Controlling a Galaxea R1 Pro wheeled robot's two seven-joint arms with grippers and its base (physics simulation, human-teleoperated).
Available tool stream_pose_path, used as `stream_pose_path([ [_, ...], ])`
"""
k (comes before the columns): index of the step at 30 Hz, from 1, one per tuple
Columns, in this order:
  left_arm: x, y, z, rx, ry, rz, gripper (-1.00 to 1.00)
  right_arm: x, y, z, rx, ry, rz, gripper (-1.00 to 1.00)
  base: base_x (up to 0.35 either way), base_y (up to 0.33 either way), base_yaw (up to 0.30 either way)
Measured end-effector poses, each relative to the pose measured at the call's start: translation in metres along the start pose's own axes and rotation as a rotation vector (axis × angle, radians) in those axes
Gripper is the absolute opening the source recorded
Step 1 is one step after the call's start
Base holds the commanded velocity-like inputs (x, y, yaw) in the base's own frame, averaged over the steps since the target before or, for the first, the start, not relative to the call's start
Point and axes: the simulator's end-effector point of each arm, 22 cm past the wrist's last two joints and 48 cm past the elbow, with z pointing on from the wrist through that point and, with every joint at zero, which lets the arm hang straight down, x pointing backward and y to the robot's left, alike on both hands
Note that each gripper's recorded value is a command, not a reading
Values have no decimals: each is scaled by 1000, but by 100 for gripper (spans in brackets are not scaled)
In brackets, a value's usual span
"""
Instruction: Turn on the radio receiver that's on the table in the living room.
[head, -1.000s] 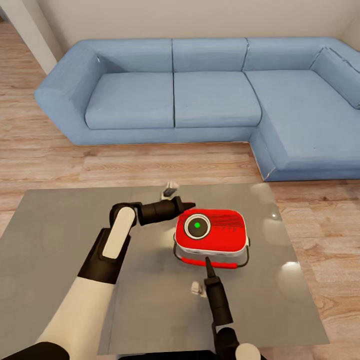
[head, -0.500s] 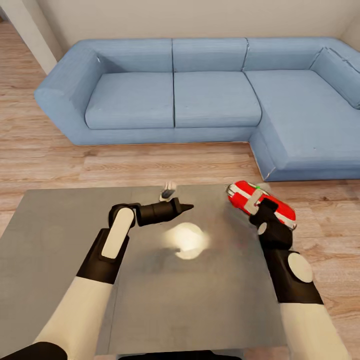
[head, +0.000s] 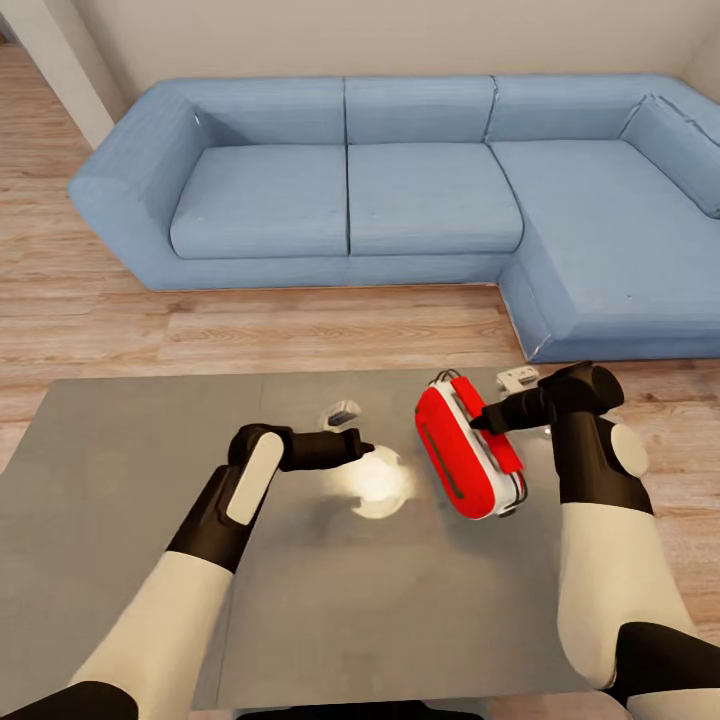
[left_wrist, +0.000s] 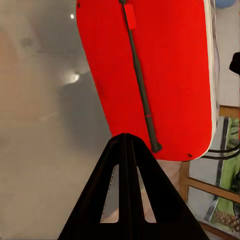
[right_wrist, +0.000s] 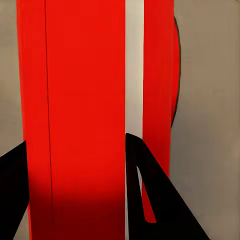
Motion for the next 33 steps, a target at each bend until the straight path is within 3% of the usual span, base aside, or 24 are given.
stream_pose_path([
  [33,1,13,-3,-22,7,-6,-100,4,-15,3,76,22,-5,-100,0,0,0],
])
